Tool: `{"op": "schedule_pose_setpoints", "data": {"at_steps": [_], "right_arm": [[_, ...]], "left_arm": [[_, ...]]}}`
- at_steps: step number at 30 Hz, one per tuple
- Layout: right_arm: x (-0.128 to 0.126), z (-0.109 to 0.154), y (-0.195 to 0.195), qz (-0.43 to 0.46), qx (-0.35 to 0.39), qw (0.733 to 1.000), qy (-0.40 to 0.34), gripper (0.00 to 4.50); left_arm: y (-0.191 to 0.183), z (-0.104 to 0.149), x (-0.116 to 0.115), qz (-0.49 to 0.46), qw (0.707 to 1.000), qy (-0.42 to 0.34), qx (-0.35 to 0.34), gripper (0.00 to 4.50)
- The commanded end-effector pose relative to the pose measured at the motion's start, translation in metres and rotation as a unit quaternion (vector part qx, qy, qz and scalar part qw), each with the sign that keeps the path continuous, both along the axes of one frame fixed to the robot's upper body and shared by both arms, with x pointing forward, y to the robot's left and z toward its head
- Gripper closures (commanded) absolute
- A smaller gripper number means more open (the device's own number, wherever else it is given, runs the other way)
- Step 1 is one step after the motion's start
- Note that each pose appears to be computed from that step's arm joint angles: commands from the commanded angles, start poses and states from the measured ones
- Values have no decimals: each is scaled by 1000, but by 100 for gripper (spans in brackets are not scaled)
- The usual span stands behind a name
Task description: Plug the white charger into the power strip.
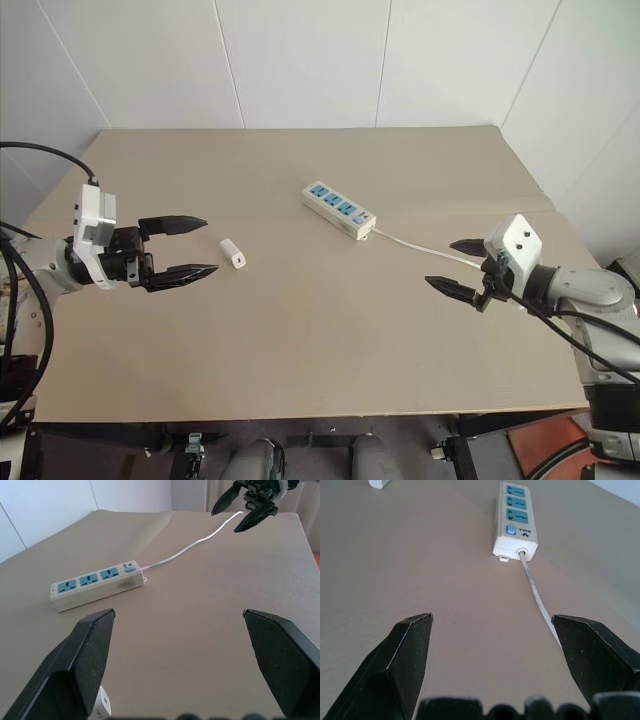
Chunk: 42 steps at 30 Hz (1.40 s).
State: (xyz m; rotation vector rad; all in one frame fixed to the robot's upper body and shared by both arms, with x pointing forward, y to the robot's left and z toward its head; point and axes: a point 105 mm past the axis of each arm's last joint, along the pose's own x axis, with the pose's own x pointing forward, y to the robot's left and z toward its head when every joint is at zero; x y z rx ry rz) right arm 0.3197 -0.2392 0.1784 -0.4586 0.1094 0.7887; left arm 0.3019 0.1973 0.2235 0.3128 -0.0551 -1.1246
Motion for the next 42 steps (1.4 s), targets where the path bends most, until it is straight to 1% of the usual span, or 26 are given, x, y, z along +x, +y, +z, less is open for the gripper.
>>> {"op": "schedule_pose_setpoints", "data": {"at_steps": [1,9,12,14,16,19,21,24,27,30,34,36,39,40,42], "right_arm": [[-3,19,-2,0,-13,999,-40,0],[-1,18,-4,-1,-18,999,-43,0],[8,21,-2,-18,6,999,-46,0],[17,20,4,-25,28,998,-47,0],[38,12,16,-38,50,997,-45,0],[63,-3,31,-45,43,997,-45,0],[87,-13,42,-62,59,996,-34,0],[115,-23,53,-95,65,993,-16,0],[129,-25,56,-122,66,990,-11,0],[139,-24,58,-153,67,986,0,0],[141,-36,60,-160,31,986,31,0],[141,-38,60,-170,55,982,65,0],[137,-42,64,-157,78,977,117,60],[136,-42,64,-152,71,978,125,90],[136,-42,66,-147,55,979,129,165]], "left_arm": [[-1,7,-3,-1,1000,-13,4,1],[-2,2,-4,7,1000,-11,12,1],[-2,2,-4,12,1000,-14,11,1],[-3,2,-3,17,1000,-14,10,1],[-7,-2,-2,18,1000,-16,19,1],[-16,-2,0,9,1000,-18,13,1],[-25,-1,1,-4,1000,-23,20,1],[-38,4,3,-25,999,-35,20,1],[-49,8,-1,-49,998,-43,10,1],[-56,-4,-2,-50,998,-31,39,1],[-56,-18,-4,-43,997,-18,54,1],[-56,-21,-5,-40,997,-17,61,1],[-57,-23,-5,-40,997,-18,66,0],[-57,-23,-5,-40,997,-18,66,0],[-57,-23,-4,-39,997,-19,67,0]]}}
